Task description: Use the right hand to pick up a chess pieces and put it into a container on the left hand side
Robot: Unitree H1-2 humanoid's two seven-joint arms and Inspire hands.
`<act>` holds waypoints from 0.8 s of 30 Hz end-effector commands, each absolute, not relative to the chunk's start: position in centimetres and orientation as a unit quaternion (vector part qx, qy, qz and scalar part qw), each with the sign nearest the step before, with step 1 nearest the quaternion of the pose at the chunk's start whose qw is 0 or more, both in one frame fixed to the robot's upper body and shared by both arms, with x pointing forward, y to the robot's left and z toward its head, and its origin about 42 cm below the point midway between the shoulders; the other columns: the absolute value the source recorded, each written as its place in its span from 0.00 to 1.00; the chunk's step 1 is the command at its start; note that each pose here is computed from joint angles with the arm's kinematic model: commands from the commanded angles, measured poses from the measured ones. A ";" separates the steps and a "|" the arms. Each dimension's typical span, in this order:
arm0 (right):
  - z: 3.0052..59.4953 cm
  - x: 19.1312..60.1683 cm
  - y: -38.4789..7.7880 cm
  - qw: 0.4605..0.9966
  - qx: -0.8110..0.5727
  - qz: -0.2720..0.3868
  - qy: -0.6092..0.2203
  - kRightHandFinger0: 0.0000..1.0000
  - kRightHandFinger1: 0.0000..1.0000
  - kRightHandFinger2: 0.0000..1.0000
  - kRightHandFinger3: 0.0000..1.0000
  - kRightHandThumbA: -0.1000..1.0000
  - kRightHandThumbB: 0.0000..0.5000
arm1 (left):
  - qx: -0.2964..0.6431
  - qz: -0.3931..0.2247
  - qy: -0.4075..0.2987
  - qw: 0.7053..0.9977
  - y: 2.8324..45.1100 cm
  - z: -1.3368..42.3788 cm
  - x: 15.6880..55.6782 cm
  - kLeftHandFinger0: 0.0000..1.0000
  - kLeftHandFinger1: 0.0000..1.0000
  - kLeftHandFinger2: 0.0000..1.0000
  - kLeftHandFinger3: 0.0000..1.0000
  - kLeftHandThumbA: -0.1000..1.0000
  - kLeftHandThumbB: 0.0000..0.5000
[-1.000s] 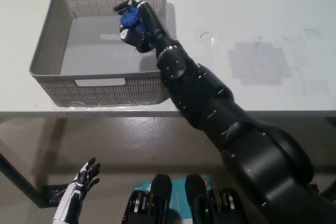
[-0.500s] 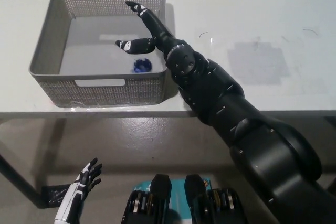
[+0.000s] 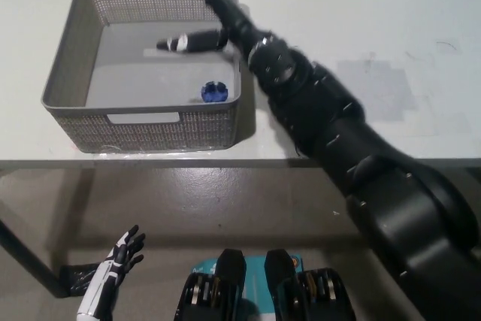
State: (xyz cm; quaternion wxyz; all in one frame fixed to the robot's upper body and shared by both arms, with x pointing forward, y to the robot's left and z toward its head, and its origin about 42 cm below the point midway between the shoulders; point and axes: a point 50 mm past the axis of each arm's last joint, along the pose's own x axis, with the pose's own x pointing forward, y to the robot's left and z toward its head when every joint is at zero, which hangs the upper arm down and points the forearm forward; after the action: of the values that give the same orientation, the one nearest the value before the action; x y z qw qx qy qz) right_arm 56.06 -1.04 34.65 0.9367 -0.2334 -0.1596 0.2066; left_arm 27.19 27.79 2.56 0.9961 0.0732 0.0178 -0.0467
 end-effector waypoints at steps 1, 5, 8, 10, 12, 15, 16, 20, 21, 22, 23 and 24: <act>45.3 55.2 -1.4 0.913 -0.186 0.199 -0.303 1.00 1.00 1.00 1.00 1.00 0.67 | 0.090 -0.050 -0.015 0.995 28.6 4.0 28.0 1.00 1.00 1.00 1.00 1.00 0.43; 48.8 53.0 -3.8 0.897 -0.164 0.181 -0.369 1.00 1.00 1.00 1.00 1.00 0.67 | 0.085 -0.051 -0.012 0.995 28.7 4.1 28.2 1.00 1.00 1.00 1.00 1.00 0.47; 50.2 51.5 -5.7 0.886 -0.151 0.168 -0.404 1.00 1.00 1.00 1.00 1.00 0.68 | 0.084 -0.050 -0.013 0.995 28.8 4.2 28.4 1.00 1.00 1.00 1.00 1.00 0.47; 51.0 50.4 -7.4 0.881 -0.151 0.152 -0.423 1.00 1.00 1.00 1.00 1.00 0.67 | 0.084 -0.050 -0.014 0.995 28.7 4.3 28.5 1.00 1.00 1.00 1.00 1.00 0.48; 51.0 49.3 -9.6 0.873 -0.154 0.138 -0.442 1.00 1.00 1.00 1.00 1.00 0.61 | 0.085 -0.050 -0.014 0.995 28.8 4.3 28.5 1.00 1.00 1.00 1.00 1.00 0.47; 50.0 47.9 -12.3 0.874 -0.136 0.119 -0.451 1.00 1.00 1.00 1.00 1.00 0.62 | 0.084 -0.049 -0.015 0.995 28.9 4.4 28.6 1.00 1.00 1.00 1.00 1.00 0.49; 49.4 47.3 -13.3 0.877 -0.122 0.114 -0.450 1.00 1.00 1.00 1.00 1.00 0.64 | 0.083 -0.049 -0.014 0.995 28.9 4.4 28.6 1.00 1.00 1.00 1.00 1.00 0.49; 46.5 44.8 -16.3 0.878 -0.098 0.093 -0.459 1.00 1.00 1.00 1.00 1.00 0.62 | 0.087 -0.047 -0.016 0.995 29.0 4.5 28.8 1.00 1.00 1.00 1.00 1.00 0.51; 45.3 44.0 -17.2 0.878 -0.090 0.086 -0.463 1.00 1.00 1.00 1.00 1.00 0.61 | 0.086 -0.048 -0.015 0.995 29.0 4.5 28.7 1.00 1.00 1.00 1.00 1.00 0.51; 44.5 43.5 -17.7 0.878 -0.087 0.080 -0.464 1.00 1.00 1.00 1.00 1.00 0.61 | 0.084 -0.049 -0.014 0.995 29.0 4.4 28.7 1.00 1.00 1.00 1.00 1.00 0.52; 43.8 43.0 -18.1 0.879 -0.084 0.076 -0.463 1.00 1.00 1.00 1.00 1.00 0.62 | 0.083 -0.048 -0.013 0.995 29.0 4.3 28.7 1.00 1.00 1.00 1.00 1.00 0.52; 42.6 42.2 -18.6 0.882 -0.078 0.070 -0.460 1.00 1.00 1.00 1.00 1.00 0.64 | 0.081 -0.047 -0.012 0.995 28.9 4.2 28.7 1.00 1.00 1.00 1.00 1.00 0.50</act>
State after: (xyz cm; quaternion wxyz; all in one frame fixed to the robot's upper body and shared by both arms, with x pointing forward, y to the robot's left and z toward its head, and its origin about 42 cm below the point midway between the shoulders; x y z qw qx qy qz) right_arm 49.61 -12.01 38.90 0.9188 -0.1403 -0.3521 0.1107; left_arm 27.13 27.85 2.26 0.9960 0.0725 0.0266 -0.0458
